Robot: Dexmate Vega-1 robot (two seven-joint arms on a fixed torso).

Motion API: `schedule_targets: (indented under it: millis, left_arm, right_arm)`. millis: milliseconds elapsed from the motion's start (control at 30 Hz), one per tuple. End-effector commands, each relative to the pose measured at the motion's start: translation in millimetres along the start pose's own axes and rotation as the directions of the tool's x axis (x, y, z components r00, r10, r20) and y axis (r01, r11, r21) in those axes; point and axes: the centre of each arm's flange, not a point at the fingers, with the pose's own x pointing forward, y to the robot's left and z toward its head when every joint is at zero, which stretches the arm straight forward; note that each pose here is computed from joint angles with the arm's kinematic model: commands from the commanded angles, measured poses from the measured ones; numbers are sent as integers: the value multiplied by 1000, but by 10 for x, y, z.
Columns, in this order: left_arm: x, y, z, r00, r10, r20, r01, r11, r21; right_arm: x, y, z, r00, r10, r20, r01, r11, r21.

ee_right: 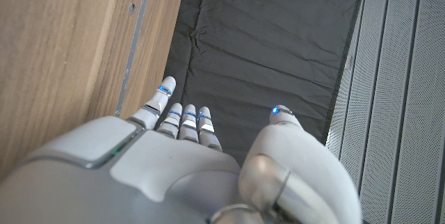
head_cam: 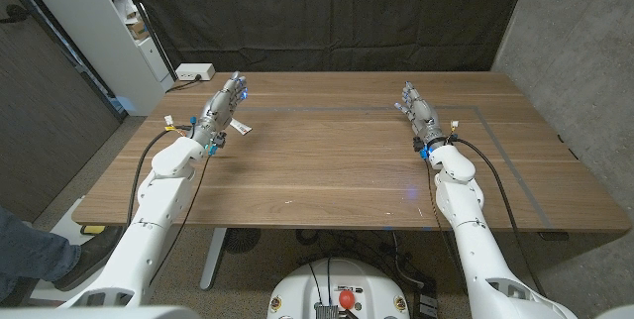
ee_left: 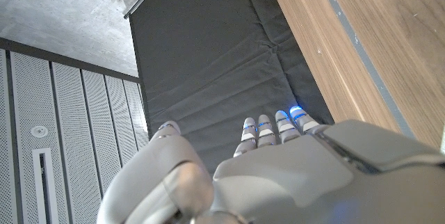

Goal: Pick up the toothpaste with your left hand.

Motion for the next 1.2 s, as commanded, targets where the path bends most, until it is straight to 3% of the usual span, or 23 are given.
schedule_targets:
  millis: [33, 533, 1200]
  left_arm:
    - [-42, 22, 39, 1000, -14, 15, 14, 1000, 7]
    - [-94, 124, 136, 999, -19, 29, 17, 998, 60]
    - [-164, 252, 177, 999, 5, 41, -9, 996, 86]
  right_arm:
    - [0, 7, 13, 1000, -2, 8, 2, 1000, 8]
    - [-84, 1, 18, 1000, -15, 22, 14, 1000, 21]
    - [-60, 48, 41, 1000, -10, 29, 10, 1000, 20]
